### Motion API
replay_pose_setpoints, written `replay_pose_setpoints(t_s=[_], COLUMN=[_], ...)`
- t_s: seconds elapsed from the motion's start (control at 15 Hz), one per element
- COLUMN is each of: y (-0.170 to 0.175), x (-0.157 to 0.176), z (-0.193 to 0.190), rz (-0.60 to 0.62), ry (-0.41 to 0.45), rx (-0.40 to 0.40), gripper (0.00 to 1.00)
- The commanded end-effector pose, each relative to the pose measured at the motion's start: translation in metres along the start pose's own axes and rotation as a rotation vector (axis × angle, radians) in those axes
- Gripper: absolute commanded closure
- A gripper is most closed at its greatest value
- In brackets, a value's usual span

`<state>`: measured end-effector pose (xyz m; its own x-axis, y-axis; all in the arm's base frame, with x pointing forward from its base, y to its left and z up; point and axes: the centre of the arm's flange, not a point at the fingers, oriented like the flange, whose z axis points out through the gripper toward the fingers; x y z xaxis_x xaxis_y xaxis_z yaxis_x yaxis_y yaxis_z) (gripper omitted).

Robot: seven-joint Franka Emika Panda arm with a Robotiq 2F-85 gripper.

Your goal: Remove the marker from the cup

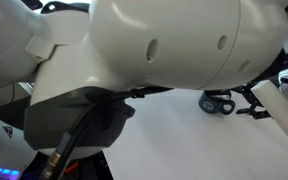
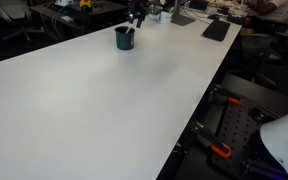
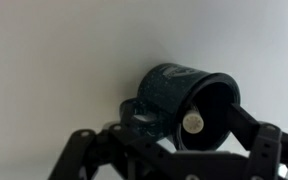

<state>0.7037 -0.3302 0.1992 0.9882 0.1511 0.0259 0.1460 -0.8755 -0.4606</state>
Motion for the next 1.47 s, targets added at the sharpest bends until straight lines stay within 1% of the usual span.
replay_pose_setpoints(t_s=[0.0,0.2,0.4,0.87,1.4], y=[0.020,0.021,0.020,0.008,0.017], x=[0.044,0.052,0.055,0.062,0.065], z=[-0.027,-0.031,-0.028,-0.023,-0.006], rz=[-0.007,-0.009,-0.021,-0.044,-0.008], ry=[0.055,0.084,0.088,0.091,0.070], rx=[-0.017,-0.023,-0.011,0.046,0.129], gripper=[0.00,0.00,0.00,0.00,0.00])
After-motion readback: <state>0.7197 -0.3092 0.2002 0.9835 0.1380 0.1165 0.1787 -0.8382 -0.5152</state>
